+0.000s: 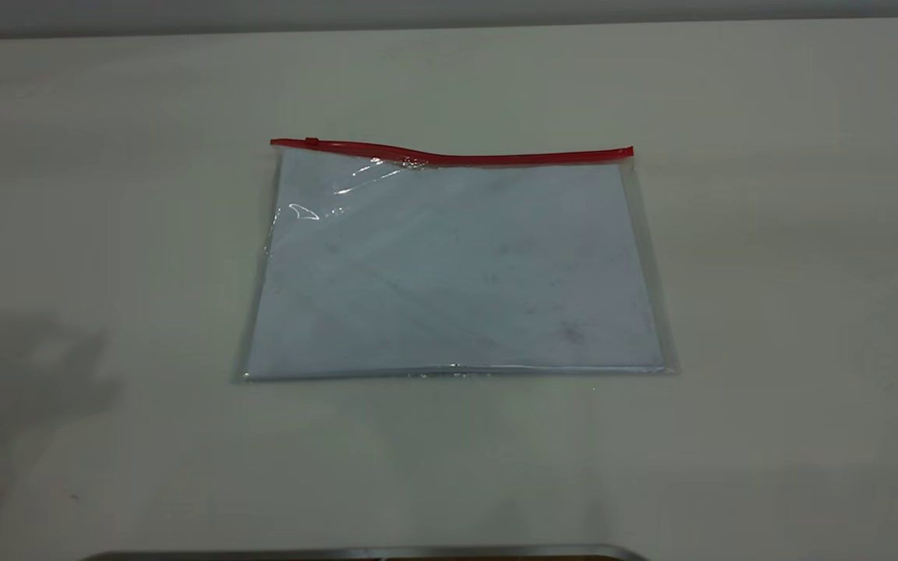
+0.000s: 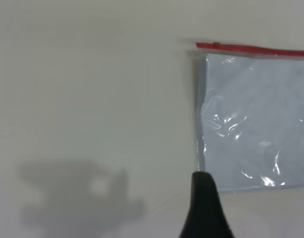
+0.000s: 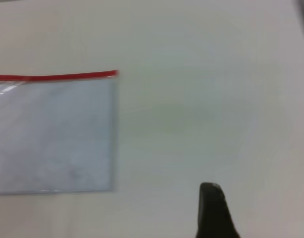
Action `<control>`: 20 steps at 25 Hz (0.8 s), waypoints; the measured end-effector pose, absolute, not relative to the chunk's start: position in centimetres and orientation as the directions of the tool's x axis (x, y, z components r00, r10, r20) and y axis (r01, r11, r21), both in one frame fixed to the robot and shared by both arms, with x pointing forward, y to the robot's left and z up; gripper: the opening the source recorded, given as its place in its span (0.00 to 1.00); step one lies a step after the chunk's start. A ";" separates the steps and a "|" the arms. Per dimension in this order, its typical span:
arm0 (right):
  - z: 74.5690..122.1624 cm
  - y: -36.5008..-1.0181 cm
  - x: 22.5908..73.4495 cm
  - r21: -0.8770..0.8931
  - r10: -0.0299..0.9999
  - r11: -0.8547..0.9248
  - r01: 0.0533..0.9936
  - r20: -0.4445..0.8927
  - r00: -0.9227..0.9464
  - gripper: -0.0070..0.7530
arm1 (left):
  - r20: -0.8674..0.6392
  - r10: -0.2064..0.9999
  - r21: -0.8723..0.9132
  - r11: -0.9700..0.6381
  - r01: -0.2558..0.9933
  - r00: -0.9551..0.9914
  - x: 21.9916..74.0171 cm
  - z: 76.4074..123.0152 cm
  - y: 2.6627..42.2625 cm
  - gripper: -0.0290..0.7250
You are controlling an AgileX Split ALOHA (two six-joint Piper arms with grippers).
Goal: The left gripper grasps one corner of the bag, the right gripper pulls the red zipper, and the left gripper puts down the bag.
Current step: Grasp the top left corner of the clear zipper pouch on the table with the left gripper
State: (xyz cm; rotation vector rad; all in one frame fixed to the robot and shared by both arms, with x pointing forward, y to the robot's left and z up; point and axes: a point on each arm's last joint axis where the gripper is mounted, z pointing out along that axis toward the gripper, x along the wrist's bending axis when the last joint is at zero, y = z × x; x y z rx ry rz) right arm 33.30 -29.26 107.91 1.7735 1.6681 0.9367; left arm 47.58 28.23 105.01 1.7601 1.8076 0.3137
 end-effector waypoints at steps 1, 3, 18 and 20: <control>107.8 -29.2 34.1 0.766 0.990 -0.101 0.635 0.141 -0.012 0.67 | -0.242 0.968 0.531 0.076 0.844 0.066 49.1 103.7 28.1 0.81; 107.4 -29.0 35.7 0.752 0.987 -0.096 0.652 0.159 -0.038 0.67 | -0.252 0.964 0.505 0.059 0.861 0.082 51.5 101.8 27.8 0.81; 100.5 -30.0 47.5 0.586 0.994 -0.027 0.810 0.105 -0.043 0.67 | -0.405 0.894 0.368 -0.035 0.929 0.194 63.2 86.6 25.7 0.81; 99.8 -30.1 48.5 0.570 0.994 -0.015 0.821 0.097 -0.049 0.67 | -0.421 0.883 0.372 -0.039 0.927 0.206 64.1 85.2 25.5 0.81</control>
